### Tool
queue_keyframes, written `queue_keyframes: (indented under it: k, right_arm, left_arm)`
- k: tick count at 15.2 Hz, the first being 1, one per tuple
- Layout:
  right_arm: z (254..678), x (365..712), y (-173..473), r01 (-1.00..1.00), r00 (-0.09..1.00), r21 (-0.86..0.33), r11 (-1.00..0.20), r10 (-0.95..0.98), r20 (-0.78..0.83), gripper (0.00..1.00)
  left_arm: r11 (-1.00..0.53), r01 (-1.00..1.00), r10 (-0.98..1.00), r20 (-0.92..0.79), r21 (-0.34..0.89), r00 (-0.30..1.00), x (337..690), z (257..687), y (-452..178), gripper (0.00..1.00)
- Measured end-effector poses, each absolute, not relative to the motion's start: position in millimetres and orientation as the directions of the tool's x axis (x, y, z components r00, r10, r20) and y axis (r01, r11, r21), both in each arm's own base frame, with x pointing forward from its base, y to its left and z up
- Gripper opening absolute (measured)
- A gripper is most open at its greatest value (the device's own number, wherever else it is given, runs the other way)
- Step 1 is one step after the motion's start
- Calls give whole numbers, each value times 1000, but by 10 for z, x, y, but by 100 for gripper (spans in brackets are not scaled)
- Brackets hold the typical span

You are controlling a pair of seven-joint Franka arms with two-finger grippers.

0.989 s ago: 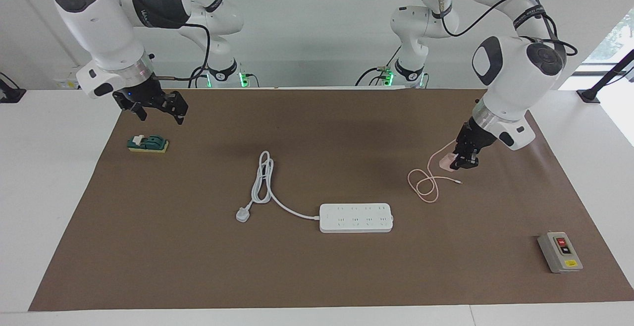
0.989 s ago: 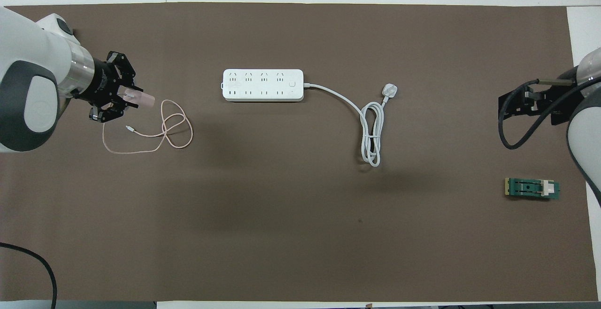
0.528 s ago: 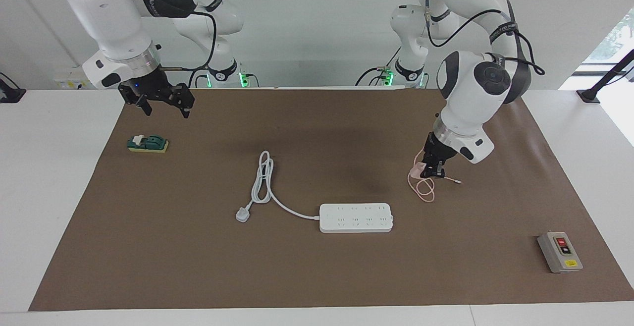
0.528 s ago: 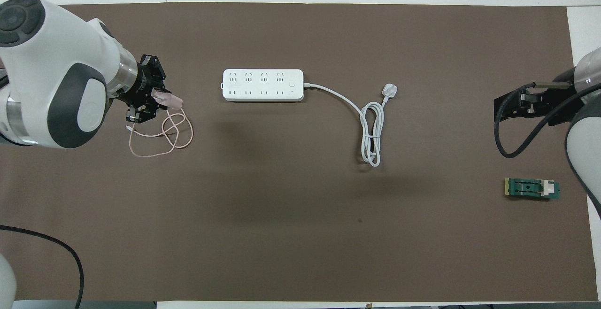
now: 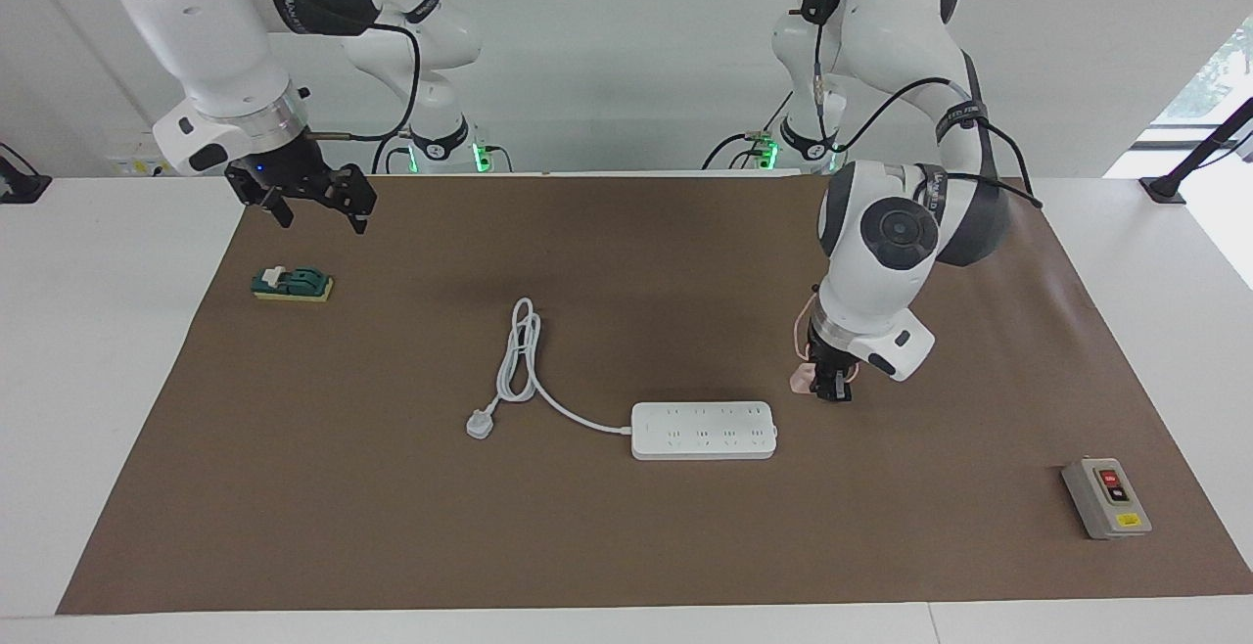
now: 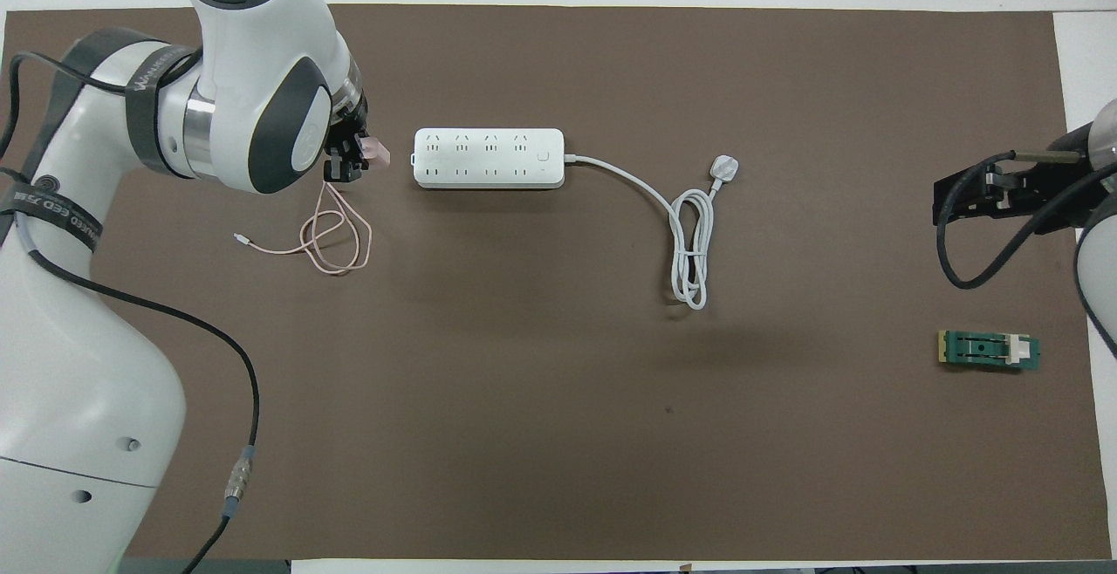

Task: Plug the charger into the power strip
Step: 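Move the charger to the strip's end socket with the left gripper, then push the charger prongs into the strip socket with the left gripper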

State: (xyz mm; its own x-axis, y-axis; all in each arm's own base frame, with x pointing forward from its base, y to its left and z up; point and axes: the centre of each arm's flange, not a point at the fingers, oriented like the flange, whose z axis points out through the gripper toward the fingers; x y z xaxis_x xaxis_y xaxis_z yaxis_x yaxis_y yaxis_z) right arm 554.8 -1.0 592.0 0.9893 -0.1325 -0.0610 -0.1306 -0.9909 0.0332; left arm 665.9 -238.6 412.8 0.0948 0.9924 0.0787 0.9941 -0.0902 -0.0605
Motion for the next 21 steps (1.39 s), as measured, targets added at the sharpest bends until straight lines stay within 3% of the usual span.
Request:
queue_keyframes:
  k: [6, 14, 21]
  right_arm:
    - [5930, 5500, -240, -184, 978, -10, -983, -182, -98, 100]
    - [5962, 5497, -174, -172, 981, -12, -985, -170, -96, 100]
    - [5967, 5493, -168, -171, 981, -12, -985, -169, -96, 100]
  left_arm:
    - [-84, 995, 992, 89, -57, 88, 6724, 3967, -2609, 31]
    - [-138, 988, 985, 97, -71, 145, 6556, 3871, -3001, 31]
    - [-144, 987, 982, 110, -78, 152, 6534, 3759, -3021, 31]
